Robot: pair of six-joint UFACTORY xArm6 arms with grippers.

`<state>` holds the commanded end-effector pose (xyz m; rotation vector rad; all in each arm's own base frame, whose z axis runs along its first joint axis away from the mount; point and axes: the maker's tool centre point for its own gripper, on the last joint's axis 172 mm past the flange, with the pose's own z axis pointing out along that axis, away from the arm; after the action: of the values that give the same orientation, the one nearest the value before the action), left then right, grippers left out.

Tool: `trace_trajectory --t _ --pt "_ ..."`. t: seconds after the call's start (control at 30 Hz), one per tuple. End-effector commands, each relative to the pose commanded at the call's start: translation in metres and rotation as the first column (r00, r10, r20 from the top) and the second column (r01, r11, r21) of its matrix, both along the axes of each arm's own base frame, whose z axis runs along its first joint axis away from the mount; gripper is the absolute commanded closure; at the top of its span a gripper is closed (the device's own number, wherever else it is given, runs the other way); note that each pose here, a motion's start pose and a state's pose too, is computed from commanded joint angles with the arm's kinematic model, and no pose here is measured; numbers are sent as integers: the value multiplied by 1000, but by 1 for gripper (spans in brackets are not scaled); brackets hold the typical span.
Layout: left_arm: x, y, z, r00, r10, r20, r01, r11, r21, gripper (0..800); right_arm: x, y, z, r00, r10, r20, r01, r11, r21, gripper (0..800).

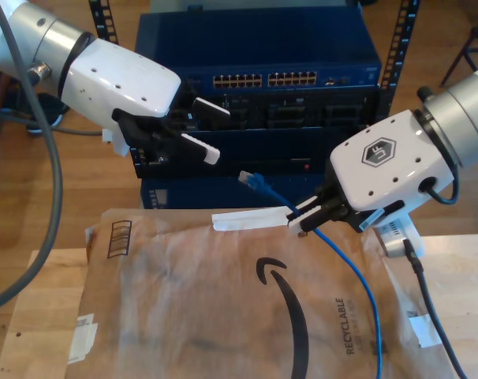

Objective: Grab the cable and plug it in

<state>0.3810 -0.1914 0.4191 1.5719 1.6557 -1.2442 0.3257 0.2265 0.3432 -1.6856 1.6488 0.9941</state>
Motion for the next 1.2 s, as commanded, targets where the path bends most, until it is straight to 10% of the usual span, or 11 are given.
trace_trajectory --t 0.3,0.6,1.2 --pt "-9 -5 -15 999 -15 -35 15 1000 -6 30 19 0 3 999 -37 38 38 999 -7 797" --pt "-15 -8 -17 998 -28 -57 27 999 -18 262 28 5 3 998 -58 38 57 998 10 796" --pt "-22 -15 -10 996 -52 -67 46 995 -86 345 31 9 -3 998 -59 20 58 998 18 796"
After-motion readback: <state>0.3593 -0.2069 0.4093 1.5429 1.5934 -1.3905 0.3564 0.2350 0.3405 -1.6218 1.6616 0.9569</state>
